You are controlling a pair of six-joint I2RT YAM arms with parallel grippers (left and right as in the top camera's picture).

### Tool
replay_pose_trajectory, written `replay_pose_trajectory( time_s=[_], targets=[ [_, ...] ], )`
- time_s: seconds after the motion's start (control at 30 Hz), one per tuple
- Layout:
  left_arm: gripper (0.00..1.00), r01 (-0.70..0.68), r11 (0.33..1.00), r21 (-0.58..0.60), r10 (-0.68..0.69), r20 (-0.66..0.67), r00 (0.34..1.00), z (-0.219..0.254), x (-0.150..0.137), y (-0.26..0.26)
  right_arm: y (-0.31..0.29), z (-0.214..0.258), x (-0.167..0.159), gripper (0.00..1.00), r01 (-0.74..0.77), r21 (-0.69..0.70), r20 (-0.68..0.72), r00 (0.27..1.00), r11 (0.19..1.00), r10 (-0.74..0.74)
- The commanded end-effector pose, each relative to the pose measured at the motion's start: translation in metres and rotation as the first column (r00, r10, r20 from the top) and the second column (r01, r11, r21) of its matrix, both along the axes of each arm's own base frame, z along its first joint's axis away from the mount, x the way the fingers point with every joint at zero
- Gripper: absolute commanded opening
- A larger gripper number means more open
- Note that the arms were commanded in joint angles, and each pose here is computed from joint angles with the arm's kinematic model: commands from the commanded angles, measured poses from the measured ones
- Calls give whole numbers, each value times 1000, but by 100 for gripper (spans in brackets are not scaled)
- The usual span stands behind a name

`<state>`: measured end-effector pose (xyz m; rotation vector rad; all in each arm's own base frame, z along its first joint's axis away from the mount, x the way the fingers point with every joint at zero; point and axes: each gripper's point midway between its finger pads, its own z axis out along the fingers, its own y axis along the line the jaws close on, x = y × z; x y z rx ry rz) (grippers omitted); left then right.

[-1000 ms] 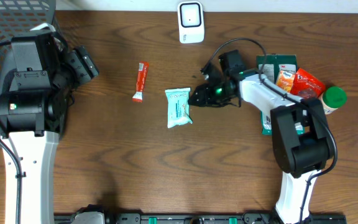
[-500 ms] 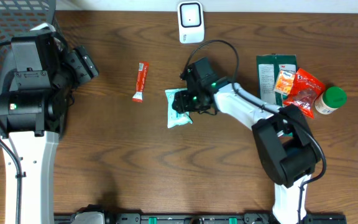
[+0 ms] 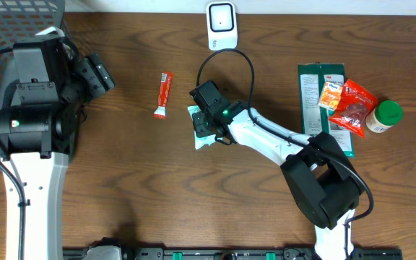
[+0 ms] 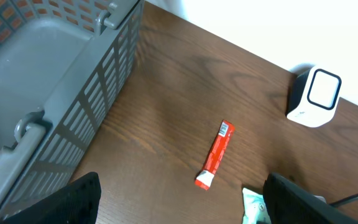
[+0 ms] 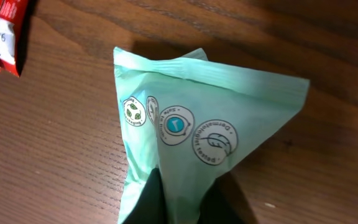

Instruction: Scan the item barcode

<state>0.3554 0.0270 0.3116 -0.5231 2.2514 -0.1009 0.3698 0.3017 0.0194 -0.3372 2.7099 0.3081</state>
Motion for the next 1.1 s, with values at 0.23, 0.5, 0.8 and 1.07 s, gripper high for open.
replay_pose_trajectory(
  time_s=[0.23,0.5,0.8,1.07],
  targets=[
    [84,-5,1000,8,5,5,1000,3,0,2,-24,107,15,1,-64,164,120,992,984,44],
    [84,-5,1000,8,5,5,1000,3,0,2,-42,208,8,1,-99,385,94,993,917,68],
    [84,-5,1000,7,5,5,1000,3,0,2,-37,289,47,1,-87,368,130,991,926,42],
    [84,-5,1000,8,5,5,1000,3,0,2,-34,258,134,1,-15,414,140,989,910,-48]
  ],
)
